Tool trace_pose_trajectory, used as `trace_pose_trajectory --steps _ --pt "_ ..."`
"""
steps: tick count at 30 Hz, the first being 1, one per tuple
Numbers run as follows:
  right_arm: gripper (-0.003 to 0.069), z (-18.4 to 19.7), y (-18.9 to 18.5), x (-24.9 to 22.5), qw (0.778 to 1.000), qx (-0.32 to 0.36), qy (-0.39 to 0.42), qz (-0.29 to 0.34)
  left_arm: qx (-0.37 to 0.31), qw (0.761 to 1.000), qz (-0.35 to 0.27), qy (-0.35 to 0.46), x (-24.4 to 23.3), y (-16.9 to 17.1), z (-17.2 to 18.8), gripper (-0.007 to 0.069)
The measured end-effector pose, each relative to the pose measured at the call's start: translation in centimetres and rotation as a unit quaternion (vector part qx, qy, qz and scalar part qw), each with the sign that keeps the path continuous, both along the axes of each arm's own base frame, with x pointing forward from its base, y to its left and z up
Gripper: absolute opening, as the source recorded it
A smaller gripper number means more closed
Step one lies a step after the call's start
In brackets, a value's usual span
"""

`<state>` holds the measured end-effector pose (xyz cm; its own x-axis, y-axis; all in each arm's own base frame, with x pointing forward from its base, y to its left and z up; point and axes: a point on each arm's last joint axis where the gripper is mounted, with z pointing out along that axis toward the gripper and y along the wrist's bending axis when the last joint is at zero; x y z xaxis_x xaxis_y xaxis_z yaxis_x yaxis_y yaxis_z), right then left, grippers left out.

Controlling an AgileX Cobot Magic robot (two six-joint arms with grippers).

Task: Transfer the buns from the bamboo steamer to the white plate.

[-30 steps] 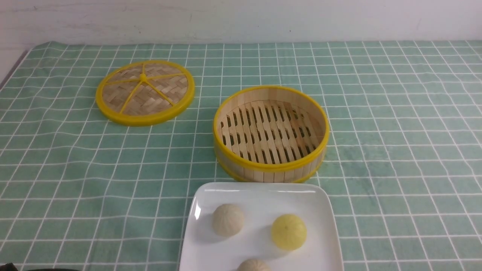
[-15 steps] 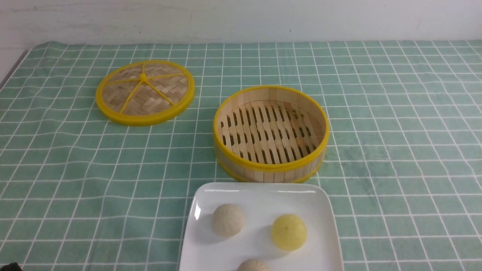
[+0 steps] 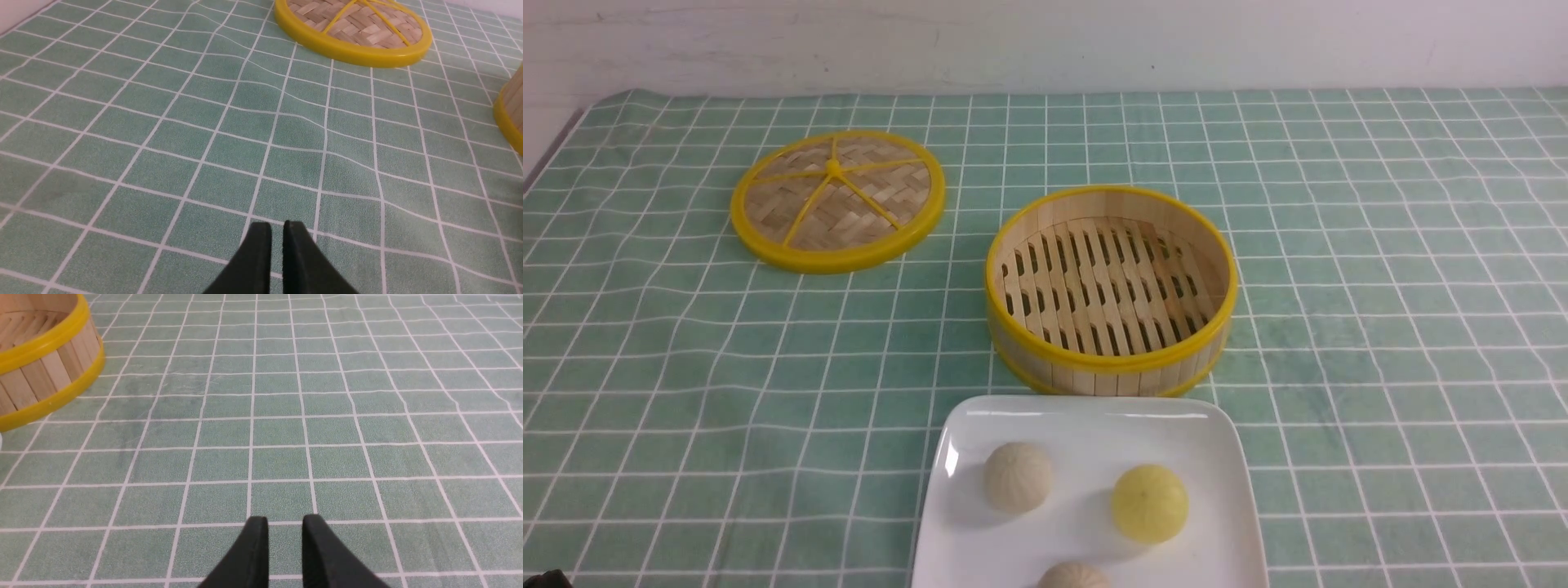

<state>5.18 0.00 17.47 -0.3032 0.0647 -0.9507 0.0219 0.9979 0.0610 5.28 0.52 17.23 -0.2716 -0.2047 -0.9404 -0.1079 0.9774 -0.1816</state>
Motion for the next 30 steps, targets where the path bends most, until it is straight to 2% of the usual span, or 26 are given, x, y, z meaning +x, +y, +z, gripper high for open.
trace_pose_trajectory --steps 30 --pt "0.0195 0.0 0.0 0.0 1.0 0.0 0.0 0.0 0.0 1.0 0.0 0.001 0.0 0.01 -0.01 0.0097"
